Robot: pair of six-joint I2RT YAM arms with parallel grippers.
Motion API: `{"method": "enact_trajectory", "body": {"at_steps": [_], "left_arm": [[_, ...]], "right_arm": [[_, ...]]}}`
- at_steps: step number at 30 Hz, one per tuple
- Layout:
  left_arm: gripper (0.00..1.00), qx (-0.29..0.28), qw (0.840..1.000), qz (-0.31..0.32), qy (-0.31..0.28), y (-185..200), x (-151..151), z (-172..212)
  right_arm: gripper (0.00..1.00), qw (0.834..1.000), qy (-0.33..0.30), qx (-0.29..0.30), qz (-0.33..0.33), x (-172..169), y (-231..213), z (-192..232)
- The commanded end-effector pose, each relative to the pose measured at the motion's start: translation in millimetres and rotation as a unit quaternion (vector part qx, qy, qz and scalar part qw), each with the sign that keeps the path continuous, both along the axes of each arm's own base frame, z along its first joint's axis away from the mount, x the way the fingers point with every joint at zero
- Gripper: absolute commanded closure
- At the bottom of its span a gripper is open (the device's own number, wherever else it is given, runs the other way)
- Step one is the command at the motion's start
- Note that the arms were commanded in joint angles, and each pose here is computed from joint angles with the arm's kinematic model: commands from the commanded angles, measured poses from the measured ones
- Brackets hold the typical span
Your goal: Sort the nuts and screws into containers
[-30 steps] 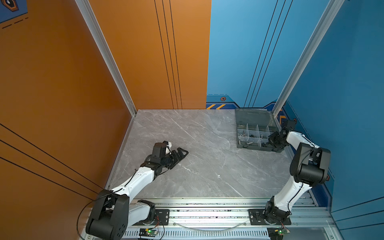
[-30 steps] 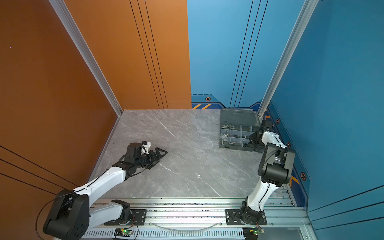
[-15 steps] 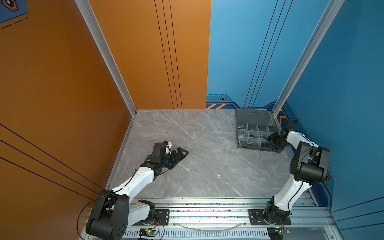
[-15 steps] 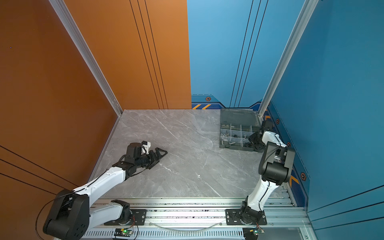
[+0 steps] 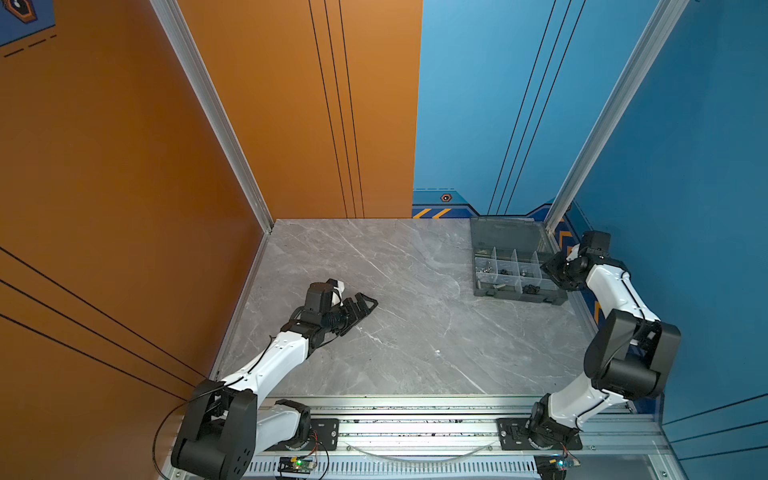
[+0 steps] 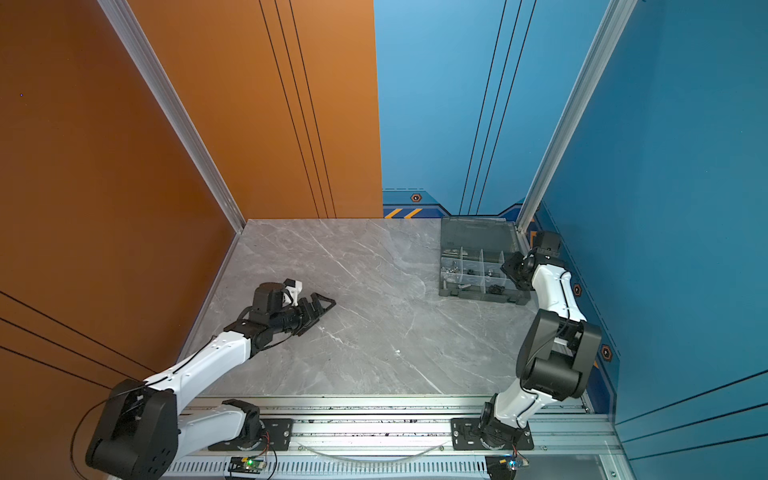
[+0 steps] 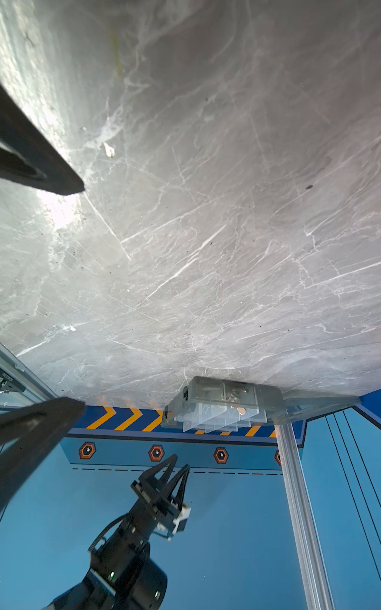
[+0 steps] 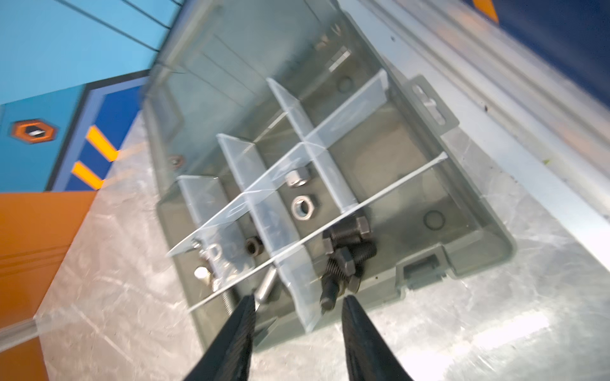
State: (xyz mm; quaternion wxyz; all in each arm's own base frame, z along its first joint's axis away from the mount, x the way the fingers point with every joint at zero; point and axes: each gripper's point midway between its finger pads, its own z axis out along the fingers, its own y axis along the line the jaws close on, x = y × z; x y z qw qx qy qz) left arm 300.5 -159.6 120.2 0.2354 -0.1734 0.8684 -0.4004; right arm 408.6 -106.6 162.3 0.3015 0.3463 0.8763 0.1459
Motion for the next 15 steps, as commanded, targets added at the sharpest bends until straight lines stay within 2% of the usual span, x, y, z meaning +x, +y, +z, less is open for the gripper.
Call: {"method": "enact_trajectory", "body": {"at_steps": [1, 4, 9, 15], "left_arm": [[0.02, 0.014, 1.0, -0.014, -0.014, -3, 3, 9], [0.02, 0.024, 0.999, -0.016, -0.019, -2, 4, 12], [0.02, 0.036, 0.999, -0.027, -0.024, -5, 7, 17], [0.02, 0.072, 0.996, -0.033, -0.04, -4, 11, 22]], "right_arm": [[0.53, 0.997, 0.003, -0.024, 0.069, -23, 21, 4], [0.52, 0.992, -0.018, -0.05, 0.111, -33, 34, 15], [0.52, 0.984, -0.08, -0.055, 0.146, -42, 58, 28], [0.5, 0.956, -0.151, -0.102, 0.229, -49, 109, 40]]}}
